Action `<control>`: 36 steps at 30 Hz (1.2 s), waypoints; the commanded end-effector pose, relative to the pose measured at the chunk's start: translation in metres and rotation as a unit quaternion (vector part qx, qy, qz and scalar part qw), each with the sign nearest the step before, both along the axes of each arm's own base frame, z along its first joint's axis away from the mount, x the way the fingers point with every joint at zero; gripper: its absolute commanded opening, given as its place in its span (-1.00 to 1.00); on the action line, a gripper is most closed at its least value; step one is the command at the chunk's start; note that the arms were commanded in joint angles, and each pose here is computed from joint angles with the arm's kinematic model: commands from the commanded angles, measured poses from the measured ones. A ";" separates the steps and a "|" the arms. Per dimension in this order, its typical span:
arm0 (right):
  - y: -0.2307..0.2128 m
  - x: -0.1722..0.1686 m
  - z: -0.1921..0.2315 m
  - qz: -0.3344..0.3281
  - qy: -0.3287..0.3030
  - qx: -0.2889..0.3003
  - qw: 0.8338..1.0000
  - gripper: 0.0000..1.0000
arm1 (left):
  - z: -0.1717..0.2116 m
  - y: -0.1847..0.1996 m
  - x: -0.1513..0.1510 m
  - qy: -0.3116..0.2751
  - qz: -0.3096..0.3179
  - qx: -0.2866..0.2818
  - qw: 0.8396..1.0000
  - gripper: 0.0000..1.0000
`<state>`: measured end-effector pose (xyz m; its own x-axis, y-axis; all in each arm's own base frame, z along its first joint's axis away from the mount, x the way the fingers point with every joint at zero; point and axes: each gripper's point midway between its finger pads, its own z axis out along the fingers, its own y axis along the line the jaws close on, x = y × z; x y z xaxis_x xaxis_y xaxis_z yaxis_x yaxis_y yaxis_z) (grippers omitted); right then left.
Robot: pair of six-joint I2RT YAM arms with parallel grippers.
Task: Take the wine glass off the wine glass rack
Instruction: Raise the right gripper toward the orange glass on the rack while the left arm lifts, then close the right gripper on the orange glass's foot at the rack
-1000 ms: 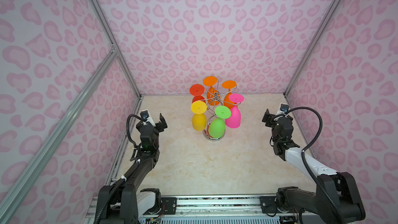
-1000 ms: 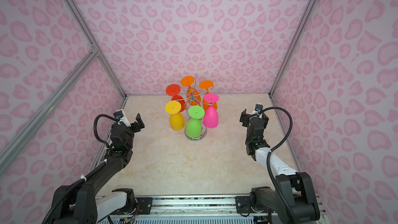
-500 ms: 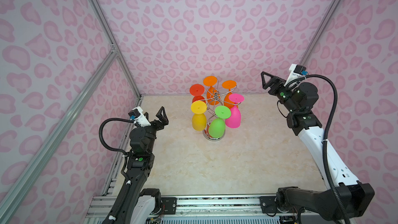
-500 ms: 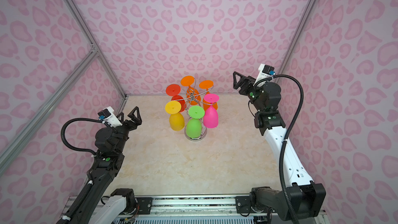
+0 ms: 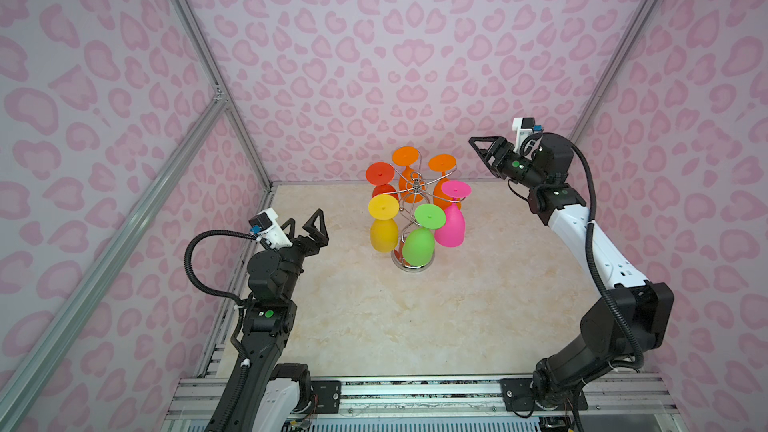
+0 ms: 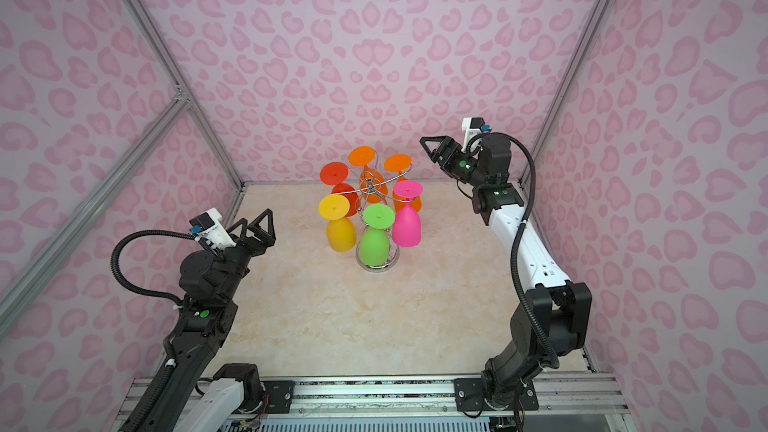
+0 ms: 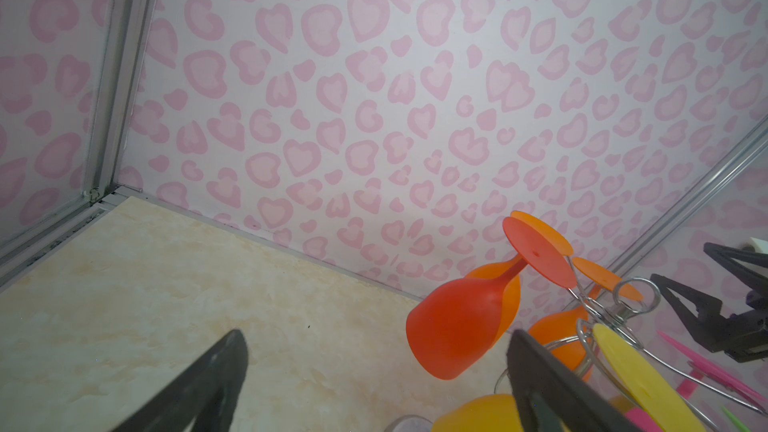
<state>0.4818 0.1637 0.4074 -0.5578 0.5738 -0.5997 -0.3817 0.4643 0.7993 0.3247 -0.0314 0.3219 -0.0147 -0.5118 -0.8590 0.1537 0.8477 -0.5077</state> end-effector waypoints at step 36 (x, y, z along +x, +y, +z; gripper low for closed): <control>0.051 0.015 -0.042 0.058 0.045 -0.031 0.997 -0.11 | -0.014 0.003 -0.002 0.012 0.009 0.015 1.000 0.98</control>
